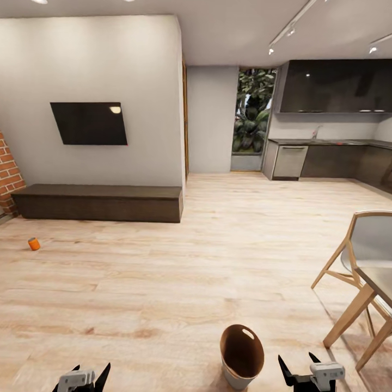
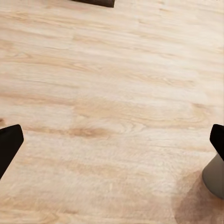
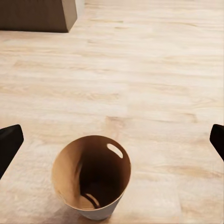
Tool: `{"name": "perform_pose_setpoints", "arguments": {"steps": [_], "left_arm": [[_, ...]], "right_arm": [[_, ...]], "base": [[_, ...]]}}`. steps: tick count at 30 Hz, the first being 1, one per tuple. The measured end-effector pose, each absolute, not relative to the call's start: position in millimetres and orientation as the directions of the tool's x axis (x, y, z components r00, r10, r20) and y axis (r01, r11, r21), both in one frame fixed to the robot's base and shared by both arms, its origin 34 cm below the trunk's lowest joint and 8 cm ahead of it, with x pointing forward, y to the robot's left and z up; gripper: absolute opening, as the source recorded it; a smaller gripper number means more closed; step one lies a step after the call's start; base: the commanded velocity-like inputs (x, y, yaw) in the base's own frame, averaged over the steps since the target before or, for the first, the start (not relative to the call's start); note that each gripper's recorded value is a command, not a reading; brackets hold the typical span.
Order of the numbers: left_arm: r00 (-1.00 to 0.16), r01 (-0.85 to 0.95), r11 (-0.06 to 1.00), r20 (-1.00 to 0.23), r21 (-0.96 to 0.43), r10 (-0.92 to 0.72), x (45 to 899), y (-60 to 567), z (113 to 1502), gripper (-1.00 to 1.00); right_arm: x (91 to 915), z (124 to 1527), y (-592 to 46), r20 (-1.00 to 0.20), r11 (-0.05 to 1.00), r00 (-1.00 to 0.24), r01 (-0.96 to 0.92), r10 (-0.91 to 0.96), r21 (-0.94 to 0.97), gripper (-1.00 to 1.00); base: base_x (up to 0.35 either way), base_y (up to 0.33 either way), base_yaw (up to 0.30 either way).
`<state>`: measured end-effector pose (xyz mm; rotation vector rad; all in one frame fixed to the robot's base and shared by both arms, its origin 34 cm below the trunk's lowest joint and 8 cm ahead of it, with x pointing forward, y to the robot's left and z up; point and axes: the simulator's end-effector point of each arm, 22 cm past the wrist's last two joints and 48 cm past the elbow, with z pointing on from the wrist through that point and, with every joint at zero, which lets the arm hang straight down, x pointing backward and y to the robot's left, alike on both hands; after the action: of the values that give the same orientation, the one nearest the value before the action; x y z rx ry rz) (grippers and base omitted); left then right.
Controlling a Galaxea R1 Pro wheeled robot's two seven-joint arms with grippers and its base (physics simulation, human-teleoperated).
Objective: Put the three can of soda from the living room inside the tash can in the kitchen.
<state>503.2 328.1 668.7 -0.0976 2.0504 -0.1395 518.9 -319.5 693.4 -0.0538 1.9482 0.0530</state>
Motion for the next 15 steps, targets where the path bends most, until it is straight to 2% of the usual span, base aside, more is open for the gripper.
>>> {"name": "perform_pose_setpoints", "arguments": {"steps": [12, 15], "left_arm": [[-0.464, -0.010, 0.990, -0.876, -0.142, -0.130, 503.1, 327.7, 668.6, 1.00], [-0.463, -0.011, 0.990, -0.877, -0.142, -0.131, 503.2, 327.9, 668.8, 1.00]], "right_arm": [[519.7, 693.2, -319.3, -0.929, 0.998, -0.369, -0.063, -0.012, 0.012, 1.00], [519.8, 693.1, -319.2, -0.929, 0.998, -0.369, -0.063, -0.012, 0.012, 1.00]], "base": [[0.318, 0.001, 0.000], [0.206, 0.000, 0.000]]}}
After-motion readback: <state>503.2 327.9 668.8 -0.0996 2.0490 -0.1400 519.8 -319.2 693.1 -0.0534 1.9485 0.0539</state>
